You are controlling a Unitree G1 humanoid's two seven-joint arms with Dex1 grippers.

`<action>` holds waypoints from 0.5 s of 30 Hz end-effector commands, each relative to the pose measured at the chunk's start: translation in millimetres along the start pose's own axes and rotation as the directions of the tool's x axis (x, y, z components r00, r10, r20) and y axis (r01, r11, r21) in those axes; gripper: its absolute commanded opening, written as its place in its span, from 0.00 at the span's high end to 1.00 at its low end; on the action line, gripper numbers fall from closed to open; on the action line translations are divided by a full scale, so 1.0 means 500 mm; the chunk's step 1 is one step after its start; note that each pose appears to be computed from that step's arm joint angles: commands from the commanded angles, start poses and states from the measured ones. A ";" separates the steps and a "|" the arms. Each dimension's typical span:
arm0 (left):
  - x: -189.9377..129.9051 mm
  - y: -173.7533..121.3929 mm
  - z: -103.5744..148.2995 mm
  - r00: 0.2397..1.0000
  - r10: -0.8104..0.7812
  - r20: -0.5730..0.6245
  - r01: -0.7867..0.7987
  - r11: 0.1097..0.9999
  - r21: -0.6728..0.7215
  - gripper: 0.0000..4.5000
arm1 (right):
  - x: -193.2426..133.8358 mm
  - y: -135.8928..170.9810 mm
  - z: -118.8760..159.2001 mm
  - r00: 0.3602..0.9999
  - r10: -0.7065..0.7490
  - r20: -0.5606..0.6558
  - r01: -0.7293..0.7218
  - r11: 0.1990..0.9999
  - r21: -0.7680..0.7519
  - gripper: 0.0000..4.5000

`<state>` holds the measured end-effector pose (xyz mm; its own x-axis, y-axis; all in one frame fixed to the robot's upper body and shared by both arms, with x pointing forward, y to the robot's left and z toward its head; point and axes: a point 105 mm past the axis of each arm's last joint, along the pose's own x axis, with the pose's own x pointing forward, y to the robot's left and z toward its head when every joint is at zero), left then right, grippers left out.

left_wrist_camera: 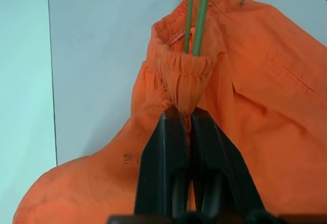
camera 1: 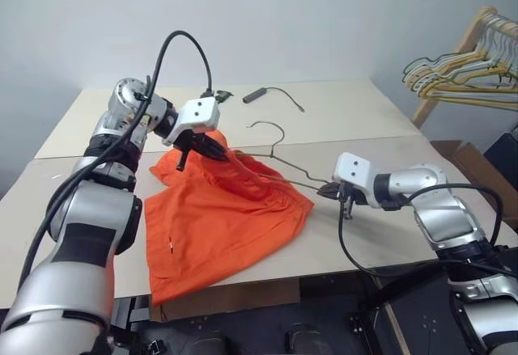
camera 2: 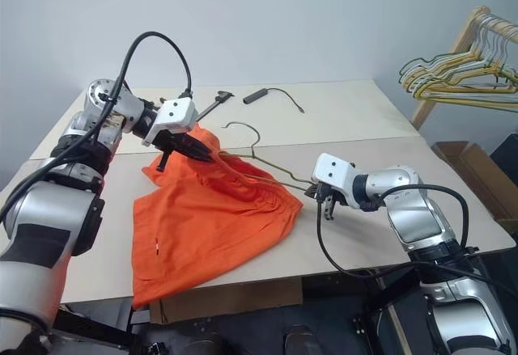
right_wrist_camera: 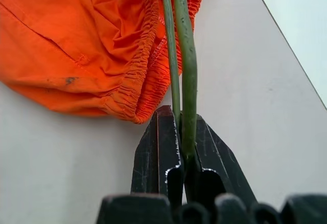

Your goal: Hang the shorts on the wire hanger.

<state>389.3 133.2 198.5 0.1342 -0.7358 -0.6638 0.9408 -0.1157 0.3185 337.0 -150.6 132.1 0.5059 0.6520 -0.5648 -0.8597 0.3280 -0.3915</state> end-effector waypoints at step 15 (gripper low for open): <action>-0.007 0.009 0.024 0.989 0.064 0.134 -0.068 0.997 0.027 0.82 | -0.012 -0.003 0.085 0.991 0.009 0.131 -0.002 0.998 -0.056 1.00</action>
<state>390.6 134.3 201.5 0.1646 -0.7937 -0.5856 0.9315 -0.0702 0.3570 334.8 -144.3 136.3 0.4940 0.6725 -0.5511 -0.8676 0.3400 -0.3628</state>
